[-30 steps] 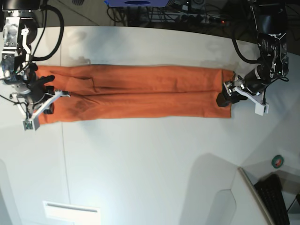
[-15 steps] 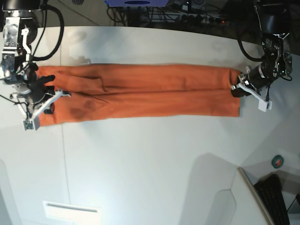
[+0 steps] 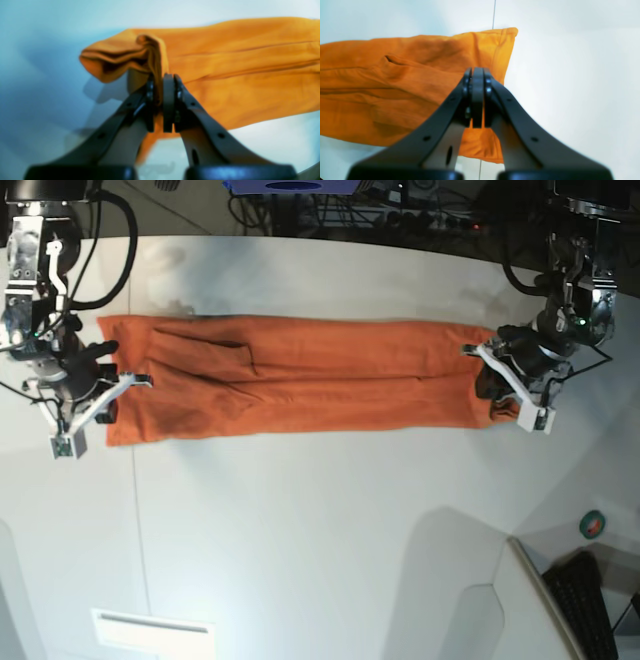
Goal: Layout the t-shirt on the table in an organized manner, then fold the t-shirt properly
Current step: 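Grasp the shirt end with the left gripper, then fold the shirt end with the left gripper toward the right gripper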
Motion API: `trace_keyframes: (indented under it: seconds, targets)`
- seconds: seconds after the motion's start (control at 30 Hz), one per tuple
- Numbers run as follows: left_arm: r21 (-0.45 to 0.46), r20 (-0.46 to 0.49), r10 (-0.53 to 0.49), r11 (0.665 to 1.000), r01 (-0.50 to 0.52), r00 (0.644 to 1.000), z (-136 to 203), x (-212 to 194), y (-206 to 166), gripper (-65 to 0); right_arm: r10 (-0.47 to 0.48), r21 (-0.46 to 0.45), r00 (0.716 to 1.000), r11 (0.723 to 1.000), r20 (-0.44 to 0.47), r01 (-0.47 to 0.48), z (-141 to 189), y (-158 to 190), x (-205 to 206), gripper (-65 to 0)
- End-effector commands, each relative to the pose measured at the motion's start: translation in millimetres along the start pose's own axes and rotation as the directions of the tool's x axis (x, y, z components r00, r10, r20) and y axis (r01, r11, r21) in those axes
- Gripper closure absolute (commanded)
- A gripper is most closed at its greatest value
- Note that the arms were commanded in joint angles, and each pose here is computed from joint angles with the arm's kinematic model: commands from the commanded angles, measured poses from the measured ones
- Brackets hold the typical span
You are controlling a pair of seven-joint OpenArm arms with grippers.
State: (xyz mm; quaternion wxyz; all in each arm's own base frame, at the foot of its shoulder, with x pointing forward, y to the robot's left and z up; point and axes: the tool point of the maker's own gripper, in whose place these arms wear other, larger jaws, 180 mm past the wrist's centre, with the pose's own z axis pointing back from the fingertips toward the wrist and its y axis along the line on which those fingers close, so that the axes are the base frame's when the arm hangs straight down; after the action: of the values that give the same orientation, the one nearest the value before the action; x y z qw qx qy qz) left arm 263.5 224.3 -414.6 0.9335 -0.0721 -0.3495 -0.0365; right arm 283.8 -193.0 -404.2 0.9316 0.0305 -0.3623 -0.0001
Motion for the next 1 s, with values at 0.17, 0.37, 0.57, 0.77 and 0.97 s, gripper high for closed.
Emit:
trace_keyframes:
  seconds: [0.17,0.37,0.57,0.77,0.97]
  targets:
    - [-0.028,-0.006,-0.055,0.998,0.055,0.998,-17.6,3.5,-41.1,0.0,0.010,-0.001,0.998,1.000,0.055,-0.010,3.7,-1.8,17.4,0.0]
    - [-0.060,-0.028,-0.082,0.995,0.080,0.996,-30.1,12.1,-79.5,0.0,0.006,-0.006,0.999,1.000,0.053,-0.006,4.0,-4.1,16.5,0.0]
    - [-0.114,-0.024,-0.153,0.982,0.149,0.988,-40.4,13.8,-121.5,0.0,0.008,-0.003,0.999,1.000,0.054,-0.008,4.0,-2.9,16.8,0.0]
    - [-0.135,-0.023,-0.142,0.981,0.137,0.990,-42.0,12.5,-133.4,0.0,0.006,-0.006,0.999,1.000,0.053,-0.006,4.0,-4.1,16.5,0.0]
    - [-0.146,-0.019,-0.129,0.981,0.125,0.991,-42.6,13.1,-139.8,0.0,0.009,-0.001,0.999,1.000,0.050,-0.009,3.3,-2.0,15.7,0.0]
